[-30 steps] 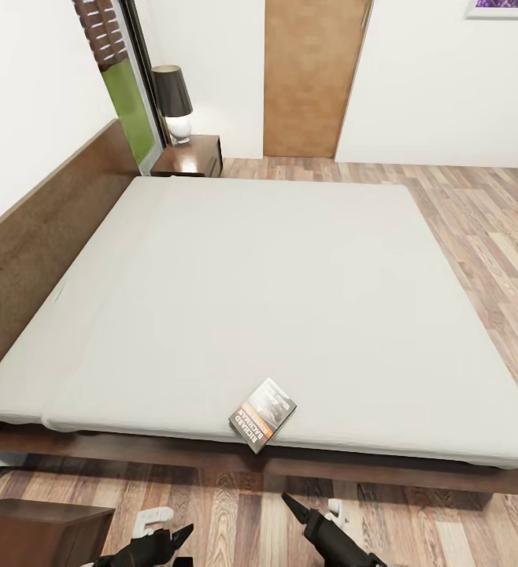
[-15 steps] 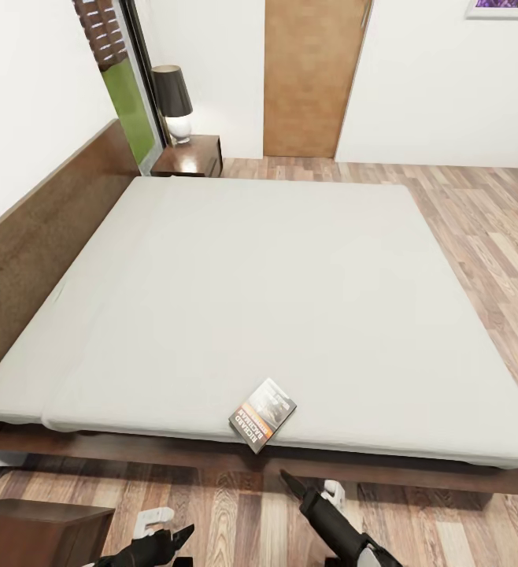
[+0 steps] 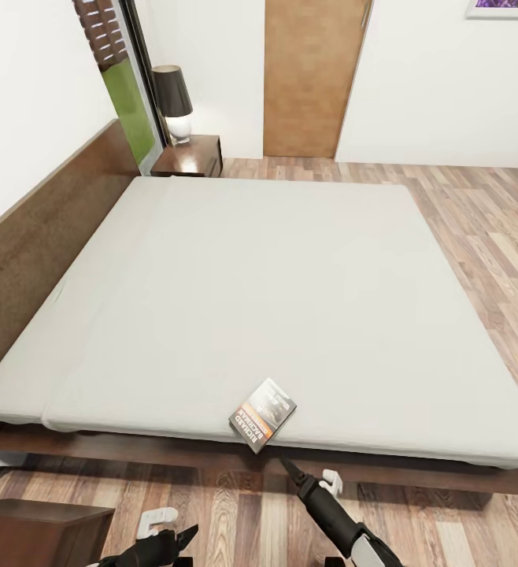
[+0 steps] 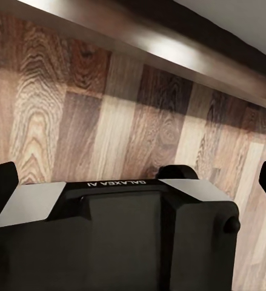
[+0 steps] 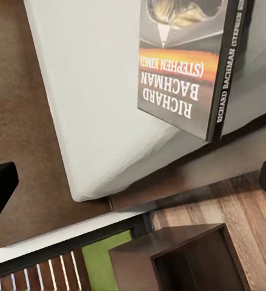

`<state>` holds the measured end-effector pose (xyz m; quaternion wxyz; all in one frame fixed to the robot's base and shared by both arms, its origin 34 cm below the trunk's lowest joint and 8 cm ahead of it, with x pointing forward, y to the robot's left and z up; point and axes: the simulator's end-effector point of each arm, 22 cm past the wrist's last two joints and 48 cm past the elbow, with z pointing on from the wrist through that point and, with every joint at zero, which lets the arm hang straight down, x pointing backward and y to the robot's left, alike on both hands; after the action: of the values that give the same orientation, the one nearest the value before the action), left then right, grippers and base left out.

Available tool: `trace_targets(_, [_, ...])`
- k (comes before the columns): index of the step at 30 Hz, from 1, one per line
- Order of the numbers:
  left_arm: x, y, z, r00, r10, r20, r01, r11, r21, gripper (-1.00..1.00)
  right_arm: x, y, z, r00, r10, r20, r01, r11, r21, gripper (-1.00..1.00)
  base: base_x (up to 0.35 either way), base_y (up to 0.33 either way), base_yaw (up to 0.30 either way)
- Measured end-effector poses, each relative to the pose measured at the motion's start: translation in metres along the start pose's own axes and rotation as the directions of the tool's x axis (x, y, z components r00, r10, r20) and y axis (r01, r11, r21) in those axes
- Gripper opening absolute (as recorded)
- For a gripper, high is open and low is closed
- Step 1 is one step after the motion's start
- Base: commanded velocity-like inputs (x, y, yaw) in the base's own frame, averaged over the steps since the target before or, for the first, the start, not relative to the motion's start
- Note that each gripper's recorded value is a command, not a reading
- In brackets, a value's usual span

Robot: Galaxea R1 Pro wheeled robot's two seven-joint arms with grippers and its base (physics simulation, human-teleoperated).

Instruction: In the bedroom, move the book from the bed onto either nightstand, and place the two sandals side by side next to the bed.

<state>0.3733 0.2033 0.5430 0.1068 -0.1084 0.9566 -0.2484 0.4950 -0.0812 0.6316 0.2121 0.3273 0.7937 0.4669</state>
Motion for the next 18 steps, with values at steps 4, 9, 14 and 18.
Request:
trace_targets(4, [0.000, 0.000, 0.000, 1.000, 0.000, 0.000, 0.000, 1.000, 0.000, 1.00, 0.002, 0.000, 0.000, 1.000, 0.006, -0.003, -0.006, 1.000, 0.001, 1.00, 0.000, 0.000, 0.000])
trace_targets(9, [0.000, 0.000, 0.000, 1.000, 0.000, 0.000, 0.000, 1.000, 0.001, 1.00, 0.015, -0.003, -0.001, 0.999, 0.033, -0.020, -0.033, 0.999, 0.008, 1.00, 0.000, 0.000, 0.000])
trace_targets(14, [0.001, 0.000, 0.000, 1.000, -0.001, -0.001, 0.001, 1.000, 0.000, 1.00, 0.018, -0.003, -0.002, 0.999, 0.041, -0.025, -0.041, 0.999, 0.005, 1.00, 0.000, 0.000, 0.000])
trace_targets(18, [0.001, 0.000, 0.000, 1.000, -0.001, -0.001, 0.001, 1.000, 0.001, 1.00, 0.018, -0.004, -0.002, 0.999, 0.040, -0.024, -0.040, 0.999, 0.007, 1.00, 0.000, 0.000, 0.000])
